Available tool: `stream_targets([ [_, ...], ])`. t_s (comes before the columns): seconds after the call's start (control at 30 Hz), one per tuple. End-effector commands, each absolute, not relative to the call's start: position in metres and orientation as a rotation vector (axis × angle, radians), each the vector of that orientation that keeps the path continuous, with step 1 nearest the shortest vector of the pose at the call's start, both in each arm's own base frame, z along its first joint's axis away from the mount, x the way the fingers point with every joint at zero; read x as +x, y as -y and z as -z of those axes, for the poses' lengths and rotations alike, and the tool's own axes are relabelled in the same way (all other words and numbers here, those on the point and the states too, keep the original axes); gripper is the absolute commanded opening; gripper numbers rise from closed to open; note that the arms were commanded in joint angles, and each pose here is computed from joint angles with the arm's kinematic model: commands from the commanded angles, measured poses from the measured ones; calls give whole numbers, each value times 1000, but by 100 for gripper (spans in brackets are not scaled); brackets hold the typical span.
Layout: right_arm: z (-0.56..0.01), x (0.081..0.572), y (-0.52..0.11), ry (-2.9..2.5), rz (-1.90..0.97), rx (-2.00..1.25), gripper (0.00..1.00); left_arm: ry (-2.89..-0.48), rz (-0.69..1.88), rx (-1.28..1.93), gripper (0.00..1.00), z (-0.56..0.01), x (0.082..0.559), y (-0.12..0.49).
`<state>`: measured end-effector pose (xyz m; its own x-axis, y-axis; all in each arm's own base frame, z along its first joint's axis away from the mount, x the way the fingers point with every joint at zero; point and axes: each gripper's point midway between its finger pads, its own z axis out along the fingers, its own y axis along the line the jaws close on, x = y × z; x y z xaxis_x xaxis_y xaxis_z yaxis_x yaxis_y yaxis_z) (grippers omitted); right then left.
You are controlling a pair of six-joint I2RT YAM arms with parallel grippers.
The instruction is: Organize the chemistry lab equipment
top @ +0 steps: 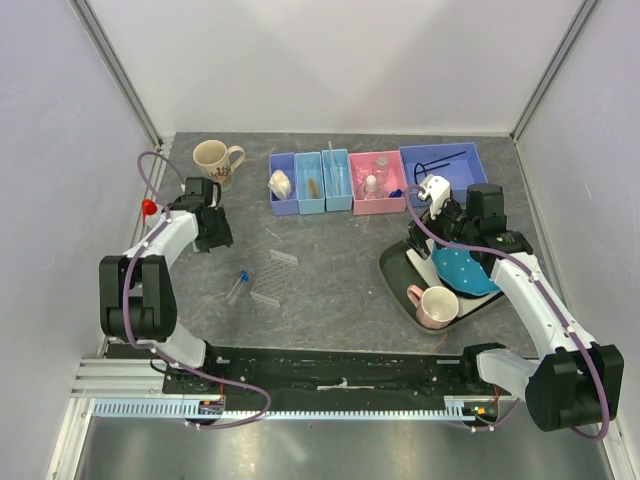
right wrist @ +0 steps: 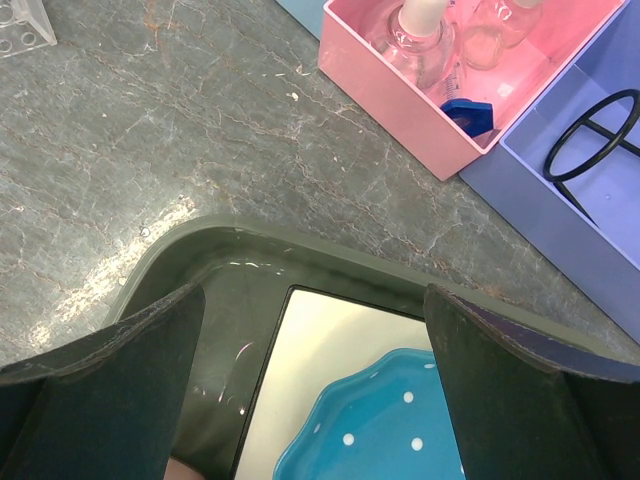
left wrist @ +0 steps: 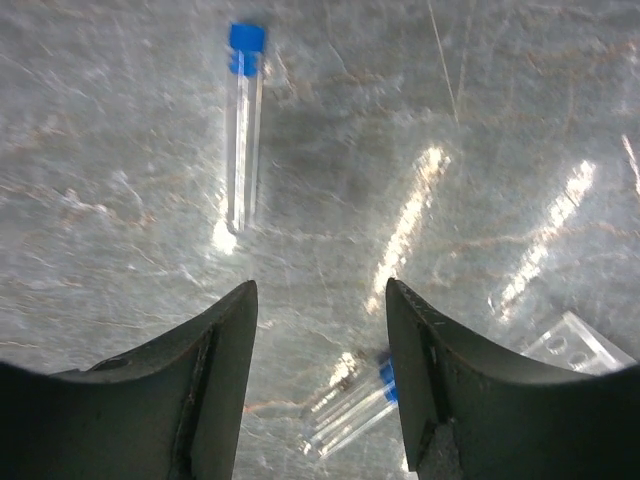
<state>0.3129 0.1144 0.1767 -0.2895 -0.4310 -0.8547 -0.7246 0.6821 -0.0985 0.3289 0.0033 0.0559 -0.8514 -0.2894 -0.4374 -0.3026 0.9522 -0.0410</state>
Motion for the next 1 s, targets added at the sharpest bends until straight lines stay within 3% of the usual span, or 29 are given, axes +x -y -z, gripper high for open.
stream_targets([
  [0.0, -180, 312, -119, -1904, -421, -904, 98, -2610, -224, -338, 61, -72, 353, -30],
  [0.17, -180, 312, -120, -1903, -422, -906, 98, -2575, -320, -278, 58, -80, 377, -43],
  [0.23, -180, 312, -120, -1904, -422, -906, 98, -2608, -347, -265, 53, -70, 380, -45],
  [0.57, -178, 312, -120, -1907, -427, -909, 98, -2715, -391, -306, 47, -30, 377, -64],
  [0.97, -178, 312, -119, -1906, -419, -910, 98, -2804, -272, -324, 20, -5, 367, -52],
])
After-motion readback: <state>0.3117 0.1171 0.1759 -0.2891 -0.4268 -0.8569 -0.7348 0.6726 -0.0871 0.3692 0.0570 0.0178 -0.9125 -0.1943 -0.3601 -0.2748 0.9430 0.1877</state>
